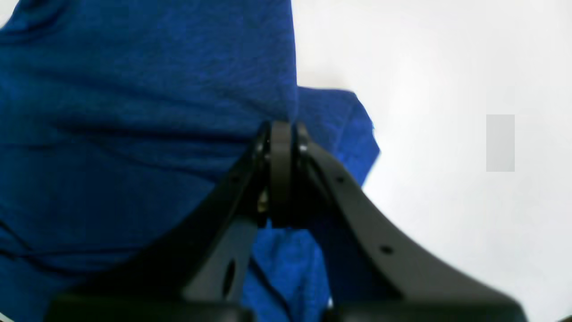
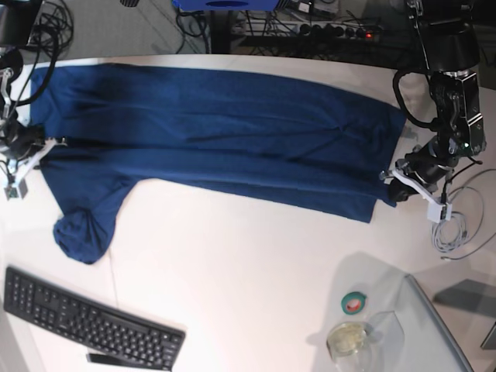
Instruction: Layout the t-shirt on the table in an organized manner, then fold the t-shirt properly
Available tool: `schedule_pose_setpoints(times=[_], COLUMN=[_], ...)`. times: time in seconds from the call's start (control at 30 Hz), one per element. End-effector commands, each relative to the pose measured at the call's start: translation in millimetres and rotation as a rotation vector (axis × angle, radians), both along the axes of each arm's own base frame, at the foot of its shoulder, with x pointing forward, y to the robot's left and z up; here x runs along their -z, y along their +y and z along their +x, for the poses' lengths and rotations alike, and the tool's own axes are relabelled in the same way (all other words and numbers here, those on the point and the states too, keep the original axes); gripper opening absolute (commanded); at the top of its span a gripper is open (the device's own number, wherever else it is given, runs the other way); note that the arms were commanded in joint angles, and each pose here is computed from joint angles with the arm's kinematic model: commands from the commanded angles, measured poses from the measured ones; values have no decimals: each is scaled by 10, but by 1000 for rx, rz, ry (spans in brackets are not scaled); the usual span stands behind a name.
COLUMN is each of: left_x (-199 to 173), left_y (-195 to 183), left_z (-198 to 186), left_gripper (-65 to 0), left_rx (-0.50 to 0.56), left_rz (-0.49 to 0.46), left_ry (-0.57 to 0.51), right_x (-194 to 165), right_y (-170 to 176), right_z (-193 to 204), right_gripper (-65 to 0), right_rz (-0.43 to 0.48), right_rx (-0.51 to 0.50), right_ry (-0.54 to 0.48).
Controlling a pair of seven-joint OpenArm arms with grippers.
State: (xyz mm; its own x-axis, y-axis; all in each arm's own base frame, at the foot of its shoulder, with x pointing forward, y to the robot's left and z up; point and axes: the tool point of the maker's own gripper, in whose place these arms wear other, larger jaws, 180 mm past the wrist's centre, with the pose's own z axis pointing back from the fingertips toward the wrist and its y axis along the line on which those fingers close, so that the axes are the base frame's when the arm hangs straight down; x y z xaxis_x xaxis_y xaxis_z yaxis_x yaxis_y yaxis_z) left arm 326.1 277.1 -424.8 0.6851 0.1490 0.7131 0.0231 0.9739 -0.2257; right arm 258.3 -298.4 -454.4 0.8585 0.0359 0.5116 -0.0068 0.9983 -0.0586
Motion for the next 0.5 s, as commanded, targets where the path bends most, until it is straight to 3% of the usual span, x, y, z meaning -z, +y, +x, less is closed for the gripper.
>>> schedule_pose_setpoints(times=[0.0,0.47], left_x=[-169,2], left_y=[84,50], left_z=[96,-199], left_gripper=[-650,-650], left_rx=[-4,7], left_rz=[17,19], left_ry=[-53,1], right_x=[-95,9], right_y=[-97,-61], right_z=[41,-92], right_gripper=[-650,-650], right_rz=[-25,-18], right_rx=[1,-1], right_ry=[-25,38])
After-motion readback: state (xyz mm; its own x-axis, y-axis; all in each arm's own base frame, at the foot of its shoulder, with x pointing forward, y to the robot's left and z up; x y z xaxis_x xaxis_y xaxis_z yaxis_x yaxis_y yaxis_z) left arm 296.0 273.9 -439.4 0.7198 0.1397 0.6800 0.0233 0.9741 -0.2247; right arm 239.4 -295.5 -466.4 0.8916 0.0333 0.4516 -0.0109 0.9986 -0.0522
